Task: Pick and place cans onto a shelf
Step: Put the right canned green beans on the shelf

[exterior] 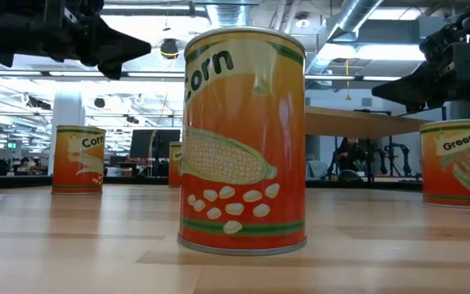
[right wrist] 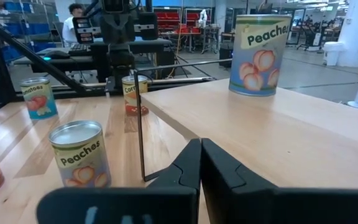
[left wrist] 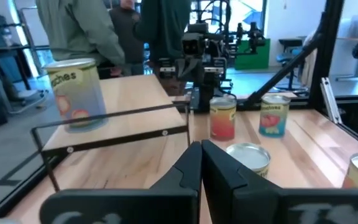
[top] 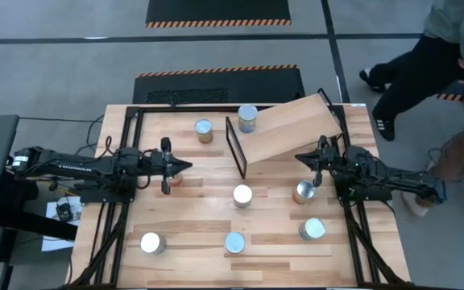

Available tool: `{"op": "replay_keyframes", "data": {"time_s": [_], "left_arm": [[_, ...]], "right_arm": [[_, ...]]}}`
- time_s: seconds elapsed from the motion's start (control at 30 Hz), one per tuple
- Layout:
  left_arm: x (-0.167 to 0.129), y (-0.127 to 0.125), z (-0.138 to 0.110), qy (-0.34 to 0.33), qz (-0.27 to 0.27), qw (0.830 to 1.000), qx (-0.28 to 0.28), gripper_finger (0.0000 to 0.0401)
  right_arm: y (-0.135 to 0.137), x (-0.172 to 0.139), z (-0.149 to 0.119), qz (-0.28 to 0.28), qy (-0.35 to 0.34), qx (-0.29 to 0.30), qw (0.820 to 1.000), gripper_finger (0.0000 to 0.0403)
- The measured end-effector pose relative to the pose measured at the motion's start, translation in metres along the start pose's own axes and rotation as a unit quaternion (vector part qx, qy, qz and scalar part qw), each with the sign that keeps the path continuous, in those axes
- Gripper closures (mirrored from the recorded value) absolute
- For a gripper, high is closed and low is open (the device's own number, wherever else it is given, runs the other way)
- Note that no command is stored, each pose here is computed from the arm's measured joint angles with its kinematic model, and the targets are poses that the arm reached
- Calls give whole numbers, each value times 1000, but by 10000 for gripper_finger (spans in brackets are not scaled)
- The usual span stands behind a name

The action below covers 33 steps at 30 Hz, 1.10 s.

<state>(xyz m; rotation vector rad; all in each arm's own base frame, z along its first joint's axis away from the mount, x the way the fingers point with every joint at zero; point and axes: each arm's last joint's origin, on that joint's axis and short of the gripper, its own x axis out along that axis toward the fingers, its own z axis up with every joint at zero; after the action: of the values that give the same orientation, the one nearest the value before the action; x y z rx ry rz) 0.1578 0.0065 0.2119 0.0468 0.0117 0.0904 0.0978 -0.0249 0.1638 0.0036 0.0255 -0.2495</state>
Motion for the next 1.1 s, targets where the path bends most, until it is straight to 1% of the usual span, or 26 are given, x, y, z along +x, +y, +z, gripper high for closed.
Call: {"op": "replay_keyframes", "data": {"time_s": [0.13,0.2,0.27,0.3,0.4,0.47,0.57,0.63,0.77,0.87,0.93,0.97,1.07,1.1], "left_arm": [[0,0,0,1,2,1000,-1,401],[0,0,0,1,2,1000,-1,401],[0,0,0,1,2,1000,0,401],[0,0,0,1,2,1000,0,401],[0,0,0,1,2,1000,-1,401],[0,0,0,2,2,1000,-2,401],[0,0,-1,3,2,1000,-2,401],[0,0,-1,3,2,1000,-2,401],[0,0,0,2,2,1000,-2,401],[0,0,0,2,3,1000,-2,401],[0,0,0,3,4,1000,-2,401],[0,0,0,2,4,1000,-1,401],[0,1,0,2,8,1000,16,401],[0,1,0,1,11,1000,23,401]], "right_arm": [[0,0,2,1,-12,4,1000,370],[1,0,4,6,-19,40,999,370],[1,-1,10,15,-49,75,996,370],[3,-1,14,35,-64,75,994,371],[11,-4,23,115,-68,72,988,388],[16,-5,32,138,-76,69,985,395],[25,-2,35,136,-35,58,988,394],[32,0,42,130,-12,49,990,397],[48,6,51,94,61,22,993,396],[61,9,60,68,92,-7,993,392],[70,10,65,88,103,-19,991,390],[75,10,68,105,96,-18,990,388],[90,14,79,152,45,12,987,381],[94,15,80,167,47,11,985,379]]}}
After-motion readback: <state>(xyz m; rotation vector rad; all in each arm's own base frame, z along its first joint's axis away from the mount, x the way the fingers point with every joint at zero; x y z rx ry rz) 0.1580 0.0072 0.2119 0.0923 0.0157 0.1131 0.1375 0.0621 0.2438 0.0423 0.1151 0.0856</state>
